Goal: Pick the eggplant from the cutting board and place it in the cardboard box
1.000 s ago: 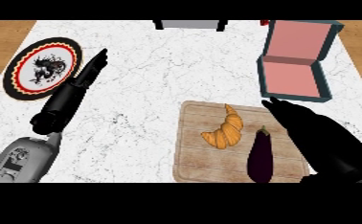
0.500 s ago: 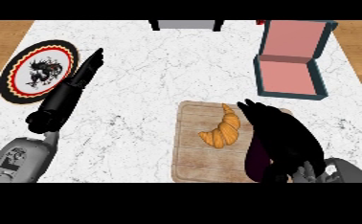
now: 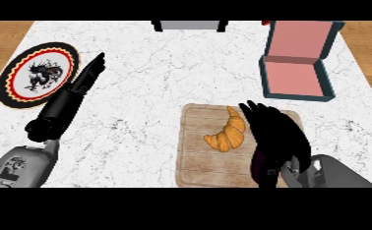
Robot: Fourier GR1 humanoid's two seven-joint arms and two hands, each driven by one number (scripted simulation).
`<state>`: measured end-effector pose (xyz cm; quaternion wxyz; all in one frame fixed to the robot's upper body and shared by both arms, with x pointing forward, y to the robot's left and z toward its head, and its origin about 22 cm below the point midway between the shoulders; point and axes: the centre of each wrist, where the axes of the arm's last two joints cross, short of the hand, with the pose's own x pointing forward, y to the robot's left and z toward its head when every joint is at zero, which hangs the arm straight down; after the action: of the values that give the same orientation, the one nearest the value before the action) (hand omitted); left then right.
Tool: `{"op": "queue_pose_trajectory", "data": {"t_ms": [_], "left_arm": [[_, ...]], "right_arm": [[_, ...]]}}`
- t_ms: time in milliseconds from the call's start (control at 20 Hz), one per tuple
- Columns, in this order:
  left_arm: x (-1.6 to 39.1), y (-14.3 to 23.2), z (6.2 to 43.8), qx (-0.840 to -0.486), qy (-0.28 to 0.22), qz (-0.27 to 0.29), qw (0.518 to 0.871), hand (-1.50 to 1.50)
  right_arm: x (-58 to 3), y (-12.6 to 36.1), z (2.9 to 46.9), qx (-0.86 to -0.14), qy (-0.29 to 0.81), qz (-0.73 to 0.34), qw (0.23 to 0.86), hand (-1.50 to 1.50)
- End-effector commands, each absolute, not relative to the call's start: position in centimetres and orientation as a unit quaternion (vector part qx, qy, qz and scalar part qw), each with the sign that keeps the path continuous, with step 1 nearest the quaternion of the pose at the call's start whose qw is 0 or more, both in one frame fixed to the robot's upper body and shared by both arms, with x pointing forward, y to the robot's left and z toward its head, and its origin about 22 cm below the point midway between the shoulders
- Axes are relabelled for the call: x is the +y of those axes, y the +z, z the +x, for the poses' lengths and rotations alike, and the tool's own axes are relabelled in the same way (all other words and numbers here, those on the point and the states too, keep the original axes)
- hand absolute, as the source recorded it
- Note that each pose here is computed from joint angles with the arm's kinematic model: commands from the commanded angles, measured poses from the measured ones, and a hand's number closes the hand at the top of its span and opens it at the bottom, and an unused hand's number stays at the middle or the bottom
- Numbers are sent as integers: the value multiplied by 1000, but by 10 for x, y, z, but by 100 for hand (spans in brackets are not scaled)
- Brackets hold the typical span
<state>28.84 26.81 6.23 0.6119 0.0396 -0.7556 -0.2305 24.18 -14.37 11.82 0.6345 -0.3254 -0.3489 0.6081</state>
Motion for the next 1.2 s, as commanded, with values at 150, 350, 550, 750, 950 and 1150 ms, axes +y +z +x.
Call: {"op": "queue_pose_trajectory", "data": {"t_ms": [150, 350, 550, 750, 950, 1150], "left_arm": [[280, 66, 290, -757, -227, 39, 612, 0], [257, 63, 277, -757, -225, 34, 613, 0], [282, 74, 291, -752, -230, 36, 617, 0], [272, 61, 289, -759, -225, 47, 609, 0], [271, 68, 284, -755, -227, 42, 613, 0], [268, 68, 278, -754, -232, 39, 613, 0]], "right_arm": [[-148, 99, 255, -260, 605, -392, 643, -150], [-141, 96, 262, -261, 599, -387, 650, -150], [-144, 86, 253, -277, 609, -364, 648, -150], [-153, 71, 240, -261, 612, -359, 655, -150], [-161, 51, 264, -235, 605, -383, 657, -150], [-148, 54, 249, -222, 608, -388, 656, -150]]}}
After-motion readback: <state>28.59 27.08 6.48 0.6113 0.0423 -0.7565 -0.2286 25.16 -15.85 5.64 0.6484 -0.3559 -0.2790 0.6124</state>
